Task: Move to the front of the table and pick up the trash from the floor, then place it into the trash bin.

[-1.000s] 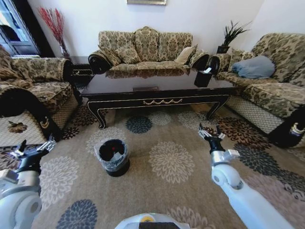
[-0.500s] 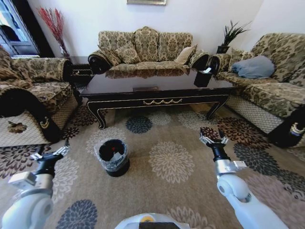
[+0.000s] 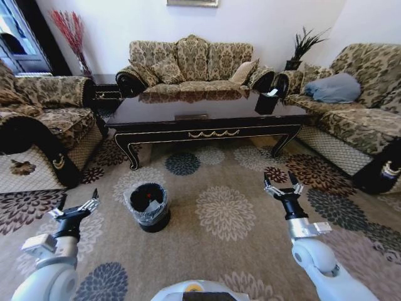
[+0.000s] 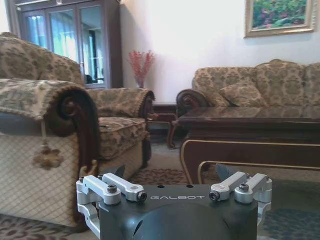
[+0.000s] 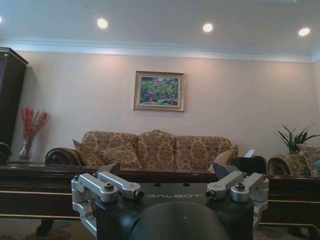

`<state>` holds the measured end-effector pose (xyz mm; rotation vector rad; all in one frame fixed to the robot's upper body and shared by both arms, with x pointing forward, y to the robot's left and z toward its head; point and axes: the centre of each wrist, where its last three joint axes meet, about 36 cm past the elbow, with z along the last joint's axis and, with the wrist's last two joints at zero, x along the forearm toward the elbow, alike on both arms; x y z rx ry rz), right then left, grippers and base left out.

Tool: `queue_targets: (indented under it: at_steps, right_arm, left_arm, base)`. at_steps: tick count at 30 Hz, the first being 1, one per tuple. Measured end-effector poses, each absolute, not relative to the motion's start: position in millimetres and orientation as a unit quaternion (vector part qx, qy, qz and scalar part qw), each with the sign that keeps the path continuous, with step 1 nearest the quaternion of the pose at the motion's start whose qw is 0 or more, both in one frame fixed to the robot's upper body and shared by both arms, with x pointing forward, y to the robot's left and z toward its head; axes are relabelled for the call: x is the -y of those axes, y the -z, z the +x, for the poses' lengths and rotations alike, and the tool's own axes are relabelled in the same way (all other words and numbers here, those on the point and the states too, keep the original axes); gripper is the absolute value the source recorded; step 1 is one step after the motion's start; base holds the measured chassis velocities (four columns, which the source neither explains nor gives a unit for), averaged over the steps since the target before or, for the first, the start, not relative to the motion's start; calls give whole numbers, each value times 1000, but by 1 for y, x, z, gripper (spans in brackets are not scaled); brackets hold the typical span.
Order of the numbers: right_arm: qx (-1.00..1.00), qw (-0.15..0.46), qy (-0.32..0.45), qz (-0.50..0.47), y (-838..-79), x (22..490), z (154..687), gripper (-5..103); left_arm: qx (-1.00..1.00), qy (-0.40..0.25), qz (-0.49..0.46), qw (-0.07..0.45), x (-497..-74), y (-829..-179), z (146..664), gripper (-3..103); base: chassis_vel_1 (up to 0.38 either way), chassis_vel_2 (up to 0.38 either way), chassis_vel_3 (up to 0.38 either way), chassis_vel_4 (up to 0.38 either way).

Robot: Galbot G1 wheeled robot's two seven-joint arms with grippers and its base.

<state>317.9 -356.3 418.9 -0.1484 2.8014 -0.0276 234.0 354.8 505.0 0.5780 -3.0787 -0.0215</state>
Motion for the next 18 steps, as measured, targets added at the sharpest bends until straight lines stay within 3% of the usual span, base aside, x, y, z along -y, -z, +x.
queue_targets:
  at_steps: [9, 18]
  right_arm:
    - [-984, 165, 8, -63, -412, 352, 316, 100]
    - [-985, 161, 9, -64, -407, 353, 317, 100]
  left_arm:
    - [980, 14, 199, 9, -363, -500, 224, 100]
    - [980, 7, 198, 12, -361, -499, 224, 100]
  base:
    - [39, -36, -36, 37]
    - [173, -194, -191, 190]
